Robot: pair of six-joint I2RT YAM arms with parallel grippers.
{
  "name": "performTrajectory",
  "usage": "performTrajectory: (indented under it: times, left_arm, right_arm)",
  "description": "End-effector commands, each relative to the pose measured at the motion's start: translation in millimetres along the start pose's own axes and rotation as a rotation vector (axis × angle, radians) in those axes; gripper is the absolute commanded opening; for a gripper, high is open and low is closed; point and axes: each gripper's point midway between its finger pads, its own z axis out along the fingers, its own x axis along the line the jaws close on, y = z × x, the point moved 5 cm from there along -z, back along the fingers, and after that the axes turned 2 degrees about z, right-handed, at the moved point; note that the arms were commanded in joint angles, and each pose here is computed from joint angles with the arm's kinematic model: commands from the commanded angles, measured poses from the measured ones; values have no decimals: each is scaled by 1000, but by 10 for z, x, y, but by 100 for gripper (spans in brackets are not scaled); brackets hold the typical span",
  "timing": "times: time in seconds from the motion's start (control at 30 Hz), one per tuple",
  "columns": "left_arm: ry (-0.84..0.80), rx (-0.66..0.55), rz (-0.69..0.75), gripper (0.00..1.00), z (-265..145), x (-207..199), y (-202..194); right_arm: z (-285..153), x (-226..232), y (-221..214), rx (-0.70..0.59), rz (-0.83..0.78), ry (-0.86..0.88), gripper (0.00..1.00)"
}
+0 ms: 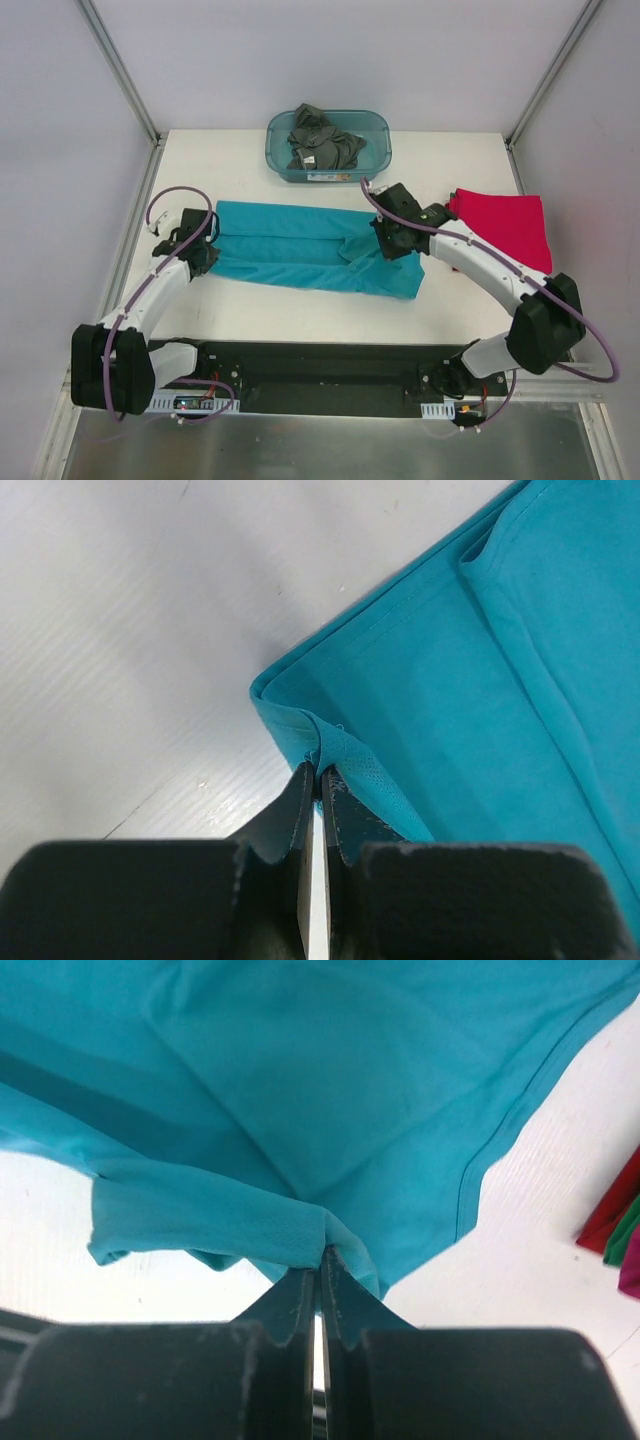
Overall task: Fold and stack the t-shirts
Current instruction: Fold the other side of the tshirt into a rectangle
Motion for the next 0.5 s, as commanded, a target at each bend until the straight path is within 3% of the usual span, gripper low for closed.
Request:
performTrajectory:
  times: [0.0, 0.47]
  left_arm:
    - [-5, -56, -4, 0, 49, -199, 234]
    - [38, -86, 0, 0, 230, -411, 415]
  right_arm:
    - [43, -70, 328, -47, 2, -30, 0]
    - [419, -295, 816, -31, -39, -101, 0]
